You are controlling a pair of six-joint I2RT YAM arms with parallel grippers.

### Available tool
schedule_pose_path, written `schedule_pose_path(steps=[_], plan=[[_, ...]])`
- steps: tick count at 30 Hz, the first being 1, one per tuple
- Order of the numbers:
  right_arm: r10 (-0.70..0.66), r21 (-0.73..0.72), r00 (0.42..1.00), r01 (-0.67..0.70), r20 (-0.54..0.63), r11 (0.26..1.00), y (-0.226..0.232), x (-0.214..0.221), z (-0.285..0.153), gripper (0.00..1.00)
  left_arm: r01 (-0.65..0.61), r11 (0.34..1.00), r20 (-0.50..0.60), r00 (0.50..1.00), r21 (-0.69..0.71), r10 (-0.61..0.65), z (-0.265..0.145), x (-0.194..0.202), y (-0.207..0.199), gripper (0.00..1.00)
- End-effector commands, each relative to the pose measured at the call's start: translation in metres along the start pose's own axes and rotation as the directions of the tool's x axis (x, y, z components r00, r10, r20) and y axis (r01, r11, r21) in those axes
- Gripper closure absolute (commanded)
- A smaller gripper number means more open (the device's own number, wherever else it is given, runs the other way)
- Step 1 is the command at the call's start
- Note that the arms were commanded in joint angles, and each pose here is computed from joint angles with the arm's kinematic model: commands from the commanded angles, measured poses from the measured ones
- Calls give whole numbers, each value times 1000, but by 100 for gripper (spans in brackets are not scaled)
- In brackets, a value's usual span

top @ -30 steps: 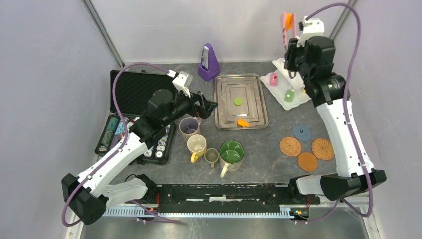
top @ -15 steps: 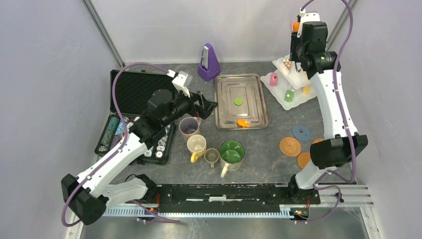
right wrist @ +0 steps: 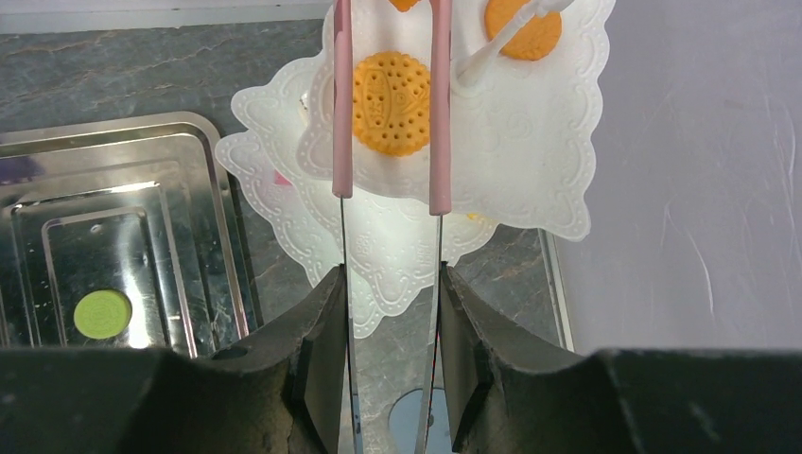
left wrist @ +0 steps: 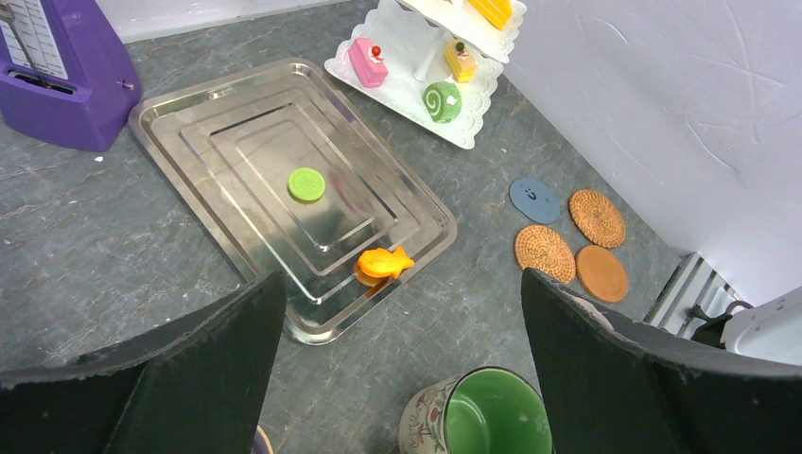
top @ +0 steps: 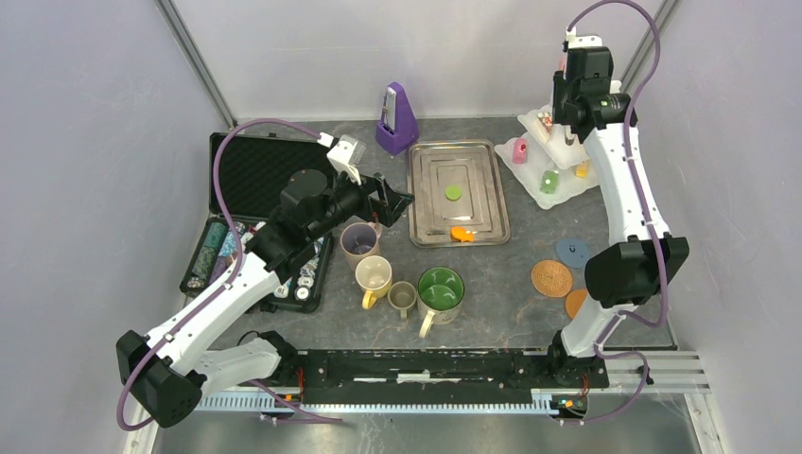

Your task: Serve the afternoon tea

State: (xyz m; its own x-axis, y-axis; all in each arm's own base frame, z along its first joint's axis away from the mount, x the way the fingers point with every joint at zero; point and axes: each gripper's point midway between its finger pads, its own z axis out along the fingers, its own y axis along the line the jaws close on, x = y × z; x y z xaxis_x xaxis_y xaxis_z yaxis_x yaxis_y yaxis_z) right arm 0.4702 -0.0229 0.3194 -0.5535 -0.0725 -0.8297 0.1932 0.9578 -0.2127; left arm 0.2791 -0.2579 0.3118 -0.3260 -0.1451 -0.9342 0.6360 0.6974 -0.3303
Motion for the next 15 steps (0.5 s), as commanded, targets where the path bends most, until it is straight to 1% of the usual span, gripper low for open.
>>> schedule_pose_path(steps=[1,5,8,9,11,15], plan=[[32,45,998,-35,57,998,-14,-21,1,80,-52,998,63,997,33,50,-5,-23,-10,1],[29,45,998,-31,49,999,-14,-17,3,74,-49,998,59,997,32,47,-4,-22,-10,1],[25,38,999,-27,48,999,-13,-16,3,66,-46,998,52,998,37,44,-2,-20,-11,1],[23,34,999,-25,48,999,-12,-17,3,64,-46,998,52,998,36,44,-3,-20,-10,1],[24,26,998,-26,58,999,-12,-19,1,62,-47,998,53,998,32,45,-3,-20,-10,1],[26,13,996,-27,86,1000,-13,-27,-7,53,-46,998,49,998,34,44,-2,-19,-10,1]])
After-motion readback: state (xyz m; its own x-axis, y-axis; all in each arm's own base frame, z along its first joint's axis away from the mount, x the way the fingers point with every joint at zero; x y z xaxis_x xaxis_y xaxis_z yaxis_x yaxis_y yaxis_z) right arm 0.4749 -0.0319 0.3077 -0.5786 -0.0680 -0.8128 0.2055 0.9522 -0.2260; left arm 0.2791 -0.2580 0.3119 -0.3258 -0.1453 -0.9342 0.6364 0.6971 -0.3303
